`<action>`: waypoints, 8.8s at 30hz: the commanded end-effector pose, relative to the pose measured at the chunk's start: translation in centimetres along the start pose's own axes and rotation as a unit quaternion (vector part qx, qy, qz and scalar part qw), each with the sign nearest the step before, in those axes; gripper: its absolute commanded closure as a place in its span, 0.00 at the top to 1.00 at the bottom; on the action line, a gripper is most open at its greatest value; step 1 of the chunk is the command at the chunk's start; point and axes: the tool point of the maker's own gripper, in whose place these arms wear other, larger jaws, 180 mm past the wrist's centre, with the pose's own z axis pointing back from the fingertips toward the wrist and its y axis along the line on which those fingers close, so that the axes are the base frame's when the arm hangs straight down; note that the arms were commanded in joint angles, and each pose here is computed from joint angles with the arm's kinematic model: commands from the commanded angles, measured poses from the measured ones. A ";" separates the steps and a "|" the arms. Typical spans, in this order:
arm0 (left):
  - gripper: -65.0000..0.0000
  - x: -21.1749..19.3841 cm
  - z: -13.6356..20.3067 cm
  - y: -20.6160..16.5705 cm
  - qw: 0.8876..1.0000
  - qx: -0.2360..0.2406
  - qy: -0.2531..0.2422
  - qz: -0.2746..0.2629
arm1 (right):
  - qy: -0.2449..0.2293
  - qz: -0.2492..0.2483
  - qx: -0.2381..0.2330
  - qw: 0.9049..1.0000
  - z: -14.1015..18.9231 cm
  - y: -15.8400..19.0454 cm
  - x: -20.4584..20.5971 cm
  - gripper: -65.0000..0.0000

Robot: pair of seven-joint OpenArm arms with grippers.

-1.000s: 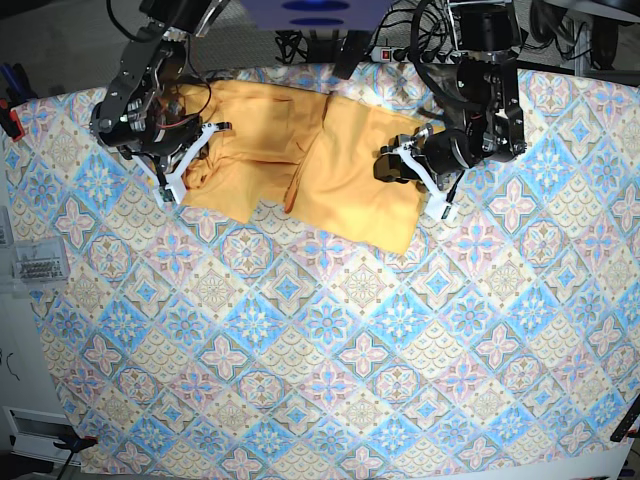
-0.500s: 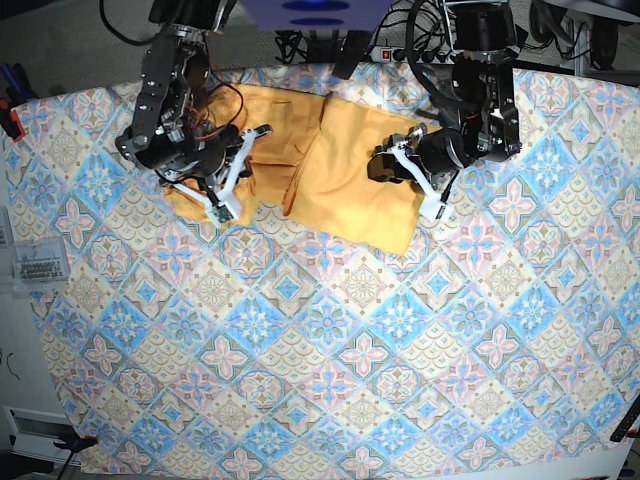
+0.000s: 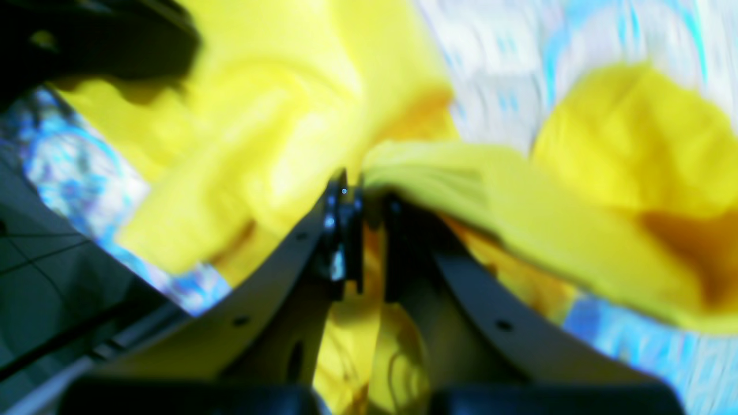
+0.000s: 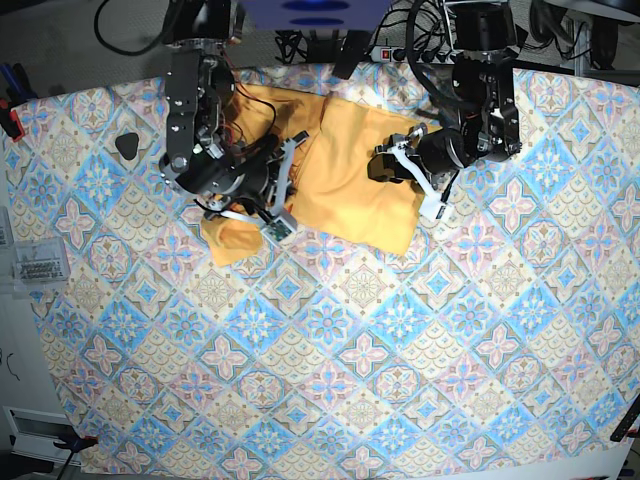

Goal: Fold the T-shirt properly
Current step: 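Fold the held shirt end over toward the left gripper with the right gripper, then carry the folded end across onto the shirt middle with the right gripper, then release the shirt and pull the right gripper back toward its base, then lower both grippers onto opposite sides of the folded yellow shirt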

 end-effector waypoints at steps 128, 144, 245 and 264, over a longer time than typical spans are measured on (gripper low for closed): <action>0.28 1.9 5.9 2.6 0.997 0.034 -0.072 -0.001 | -0.200 0.127 0.209 0.949 -4.0 9.9 16.9 0.02; 0.28 1.8 6.0 2.6 0.997 0.031 -0.074 0.001 | -0.187 0.022 0.248 0.950 -8.7 9.9 13.1 0.24; 0.28 -4.7 7.5 2.1 0.992 0.107 -0.022 -0.059 | -0.196 -0.016 -0.065 0.978 -0.6 -8.3 0.5 0.12; 0.14 -8.1 4.4 2.0 0.996 0.091 0.014 0.000 | -0.149 -0.016 -0.017 0.989 -7.1 -8.1 3.2 0.01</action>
